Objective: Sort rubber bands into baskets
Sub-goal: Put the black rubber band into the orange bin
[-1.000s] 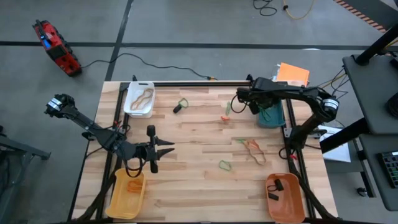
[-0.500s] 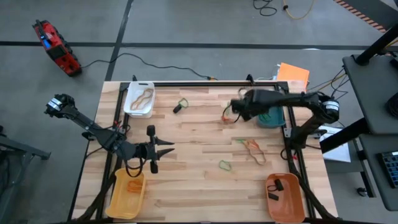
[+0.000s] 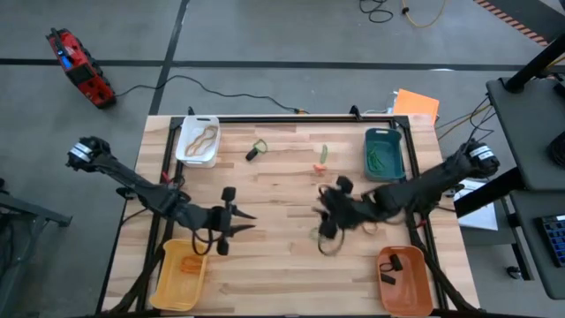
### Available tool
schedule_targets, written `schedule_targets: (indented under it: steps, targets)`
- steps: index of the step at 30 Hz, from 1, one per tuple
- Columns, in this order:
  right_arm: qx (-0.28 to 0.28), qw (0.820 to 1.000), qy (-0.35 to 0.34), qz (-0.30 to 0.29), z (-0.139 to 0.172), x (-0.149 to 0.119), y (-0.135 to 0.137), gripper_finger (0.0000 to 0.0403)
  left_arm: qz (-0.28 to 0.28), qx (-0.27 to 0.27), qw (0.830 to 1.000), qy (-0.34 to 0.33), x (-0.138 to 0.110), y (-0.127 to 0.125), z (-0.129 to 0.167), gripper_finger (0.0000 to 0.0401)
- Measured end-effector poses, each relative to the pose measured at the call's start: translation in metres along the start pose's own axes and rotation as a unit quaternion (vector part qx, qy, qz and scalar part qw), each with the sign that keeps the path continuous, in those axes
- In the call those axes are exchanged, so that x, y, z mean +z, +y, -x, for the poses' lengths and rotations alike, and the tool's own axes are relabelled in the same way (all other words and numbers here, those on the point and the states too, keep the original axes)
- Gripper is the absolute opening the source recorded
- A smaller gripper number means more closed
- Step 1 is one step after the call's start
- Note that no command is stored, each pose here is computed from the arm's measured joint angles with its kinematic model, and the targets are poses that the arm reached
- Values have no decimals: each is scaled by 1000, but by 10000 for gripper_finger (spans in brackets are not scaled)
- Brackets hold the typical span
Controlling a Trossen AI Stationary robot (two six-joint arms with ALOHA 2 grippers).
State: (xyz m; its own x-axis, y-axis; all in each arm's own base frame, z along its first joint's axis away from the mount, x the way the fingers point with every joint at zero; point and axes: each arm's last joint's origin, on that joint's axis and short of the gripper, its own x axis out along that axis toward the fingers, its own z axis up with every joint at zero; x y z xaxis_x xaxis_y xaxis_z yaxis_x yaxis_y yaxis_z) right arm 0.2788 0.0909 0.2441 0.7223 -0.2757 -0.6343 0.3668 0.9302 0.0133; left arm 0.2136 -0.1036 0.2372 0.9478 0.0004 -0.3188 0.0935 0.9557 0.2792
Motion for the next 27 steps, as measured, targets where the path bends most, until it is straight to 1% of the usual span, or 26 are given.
schedule_targets:
  steps: [3, 8, 10, 13, 17, 21, 24, 27]
  targets:
    - [31, 999, -32, 12, 4, -13, 16, 158, -6, 6, 1000, 22, -1, -1, -11, 77]
    - [36, 997, -61, 13, 5, -25, 26, 146, -19, 16, 997, 67, -1, 2, -29, 77]
    - [37, 997, -61, 15, 6, -28, 28, 141, -10, 27, 997, 79, 2, 7, -36, 77]
    - [36, 997, -59, 19, 5, -31, 27, 132, 13, 23, 994, 109, 3, 18, -47, 77]
    - [31, 998, -54, 23, 3, -35, 25, 123, 44, 31, 987, 153, 1, 39, -59, 77]
    - [28, 998, -50, 27, 2, -38, 24, 114, 63, 48, 975, 206, -5, 65, -66, 77]
    - [26, 998, -47, 30, 1, -38, 23, 109, 80, 51, 966, 240, -15, 87, -67, 77]
    - [25, 998, -46, 43, 1, -39, 23, 103, 102, 62, 958, 261, -26, 111, -65, 77]
